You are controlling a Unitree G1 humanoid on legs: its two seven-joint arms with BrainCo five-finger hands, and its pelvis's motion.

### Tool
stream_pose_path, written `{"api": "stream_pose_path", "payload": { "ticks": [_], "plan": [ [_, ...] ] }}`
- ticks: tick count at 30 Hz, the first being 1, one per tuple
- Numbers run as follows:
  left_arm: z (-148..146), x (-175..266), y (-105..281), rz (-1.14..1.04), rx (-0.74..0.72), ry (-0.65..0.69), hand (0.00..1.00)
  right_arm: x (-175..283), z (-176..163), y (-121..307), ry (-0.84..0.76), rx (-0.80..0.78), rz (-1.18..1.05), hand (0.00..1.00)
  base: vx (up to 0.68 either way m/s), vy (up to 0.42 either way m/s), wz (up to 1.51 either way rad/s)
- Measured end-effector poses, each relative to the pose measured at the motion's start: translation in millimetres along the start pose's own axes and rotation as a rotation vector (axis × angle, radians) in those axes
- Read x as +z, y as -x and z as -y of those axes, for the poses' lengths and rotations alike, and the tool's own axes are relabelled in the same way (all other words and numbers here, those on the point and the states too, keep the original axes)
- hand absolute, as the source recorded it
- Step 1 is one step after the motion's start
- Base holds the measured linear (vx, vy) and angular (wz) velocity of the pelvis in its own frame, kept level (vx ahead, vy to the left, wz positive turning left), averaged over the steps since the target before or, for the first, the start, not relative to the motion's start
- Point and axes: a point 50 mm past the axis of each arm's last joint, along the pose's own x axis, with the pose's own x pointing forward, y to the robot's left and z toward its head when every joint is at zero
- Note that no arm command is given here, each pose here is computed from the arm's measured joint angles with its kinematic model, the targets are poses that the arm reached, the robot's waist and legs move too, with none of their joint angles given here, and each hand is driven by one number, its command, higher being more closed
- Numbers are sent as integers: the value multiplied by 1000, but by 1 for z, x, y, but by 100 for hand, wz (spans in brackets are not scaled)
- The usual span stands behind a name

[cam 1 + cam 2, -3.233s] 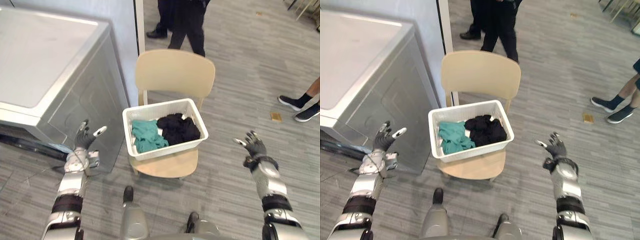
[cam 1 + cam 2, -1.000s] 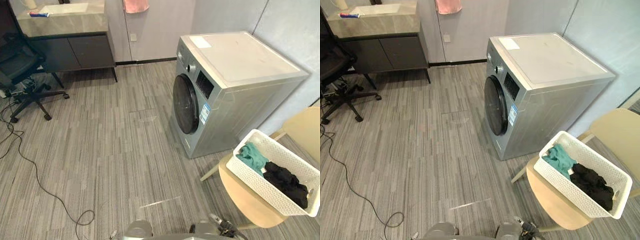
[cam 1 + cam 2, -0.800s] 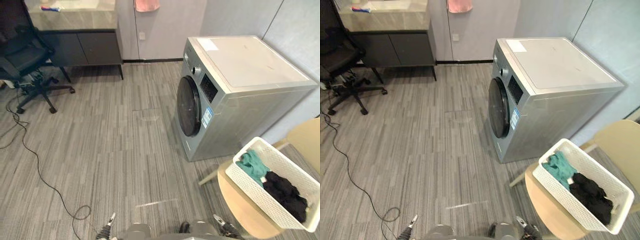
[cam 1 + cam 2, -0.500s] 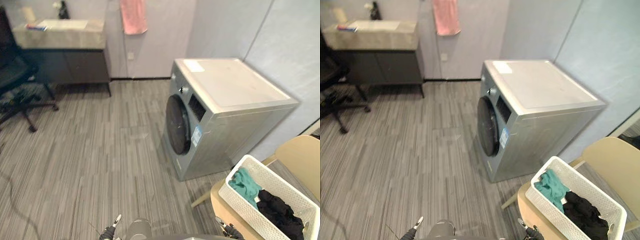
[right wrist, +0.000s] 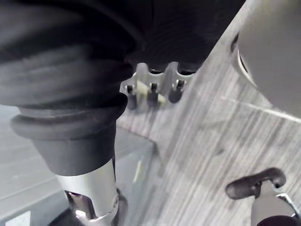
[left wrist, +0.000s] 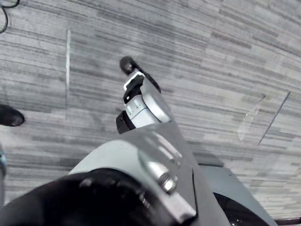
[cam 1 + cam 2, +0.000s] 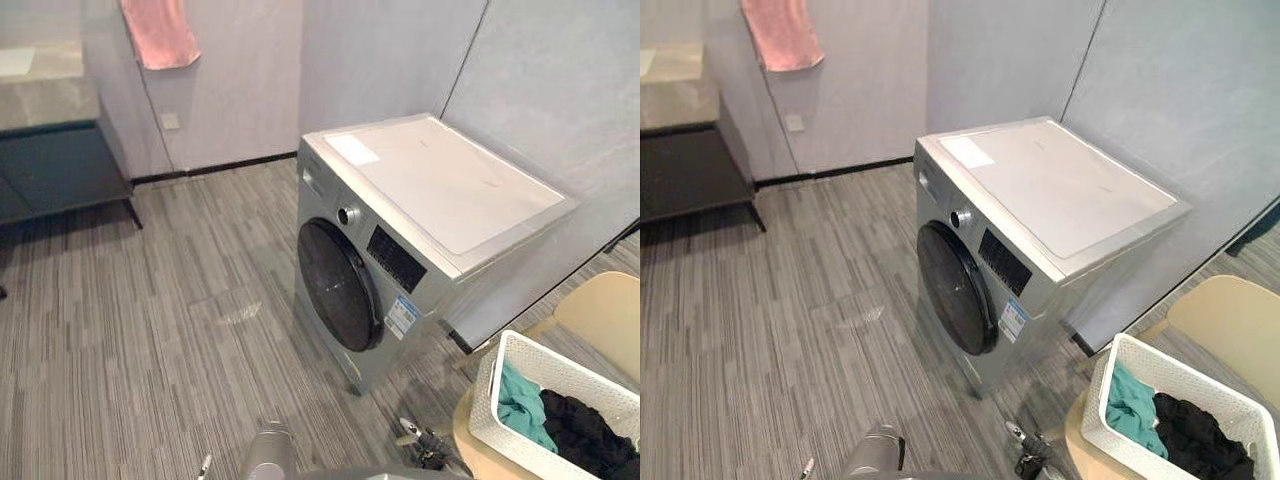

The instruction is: Pick up the laundry basket with both hands and put the clothes into the washing machine.

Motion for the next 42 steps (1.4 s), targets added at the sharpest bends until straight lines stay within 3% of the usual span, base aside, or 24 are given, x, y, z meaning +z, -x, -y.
{"api": "stream_pose_path", "payload": {
  "ticks": [4,7,13,19,25,31,37,42],
  "plan": [
    [4,6,-1,25,-25,-129,0,14,-1,-1,126,29,42,0,133,219,-41],
    [-6,11,-2,29,10,-157,0,33,-55,6,400,229,174,0,20,103,-75],
    [15,14,-2,44,-49,-233,0,92,-146,51,627,573,563,0,76,-126,-23],
    [23,23,-1,104,-81,-290,0,115,-186,85,774,722,761,0,204,-147,45],
    [32,23,0,114,-105,-301,0,132,-258,126,889,911,923,0,45,-2,17],
    [48,33,2,161,-127,-295,0,146,-273,129,902,864,963,0,-34,22,-1],
    [74,52,11,288,-207,-338,0,207,-252,127,811,600,1106,0,-110,31,-3],
    [77,56,12,305,-202,-350,0,213,-239,140,751,535,1208,0,-115,19,-8]
  ]
}}
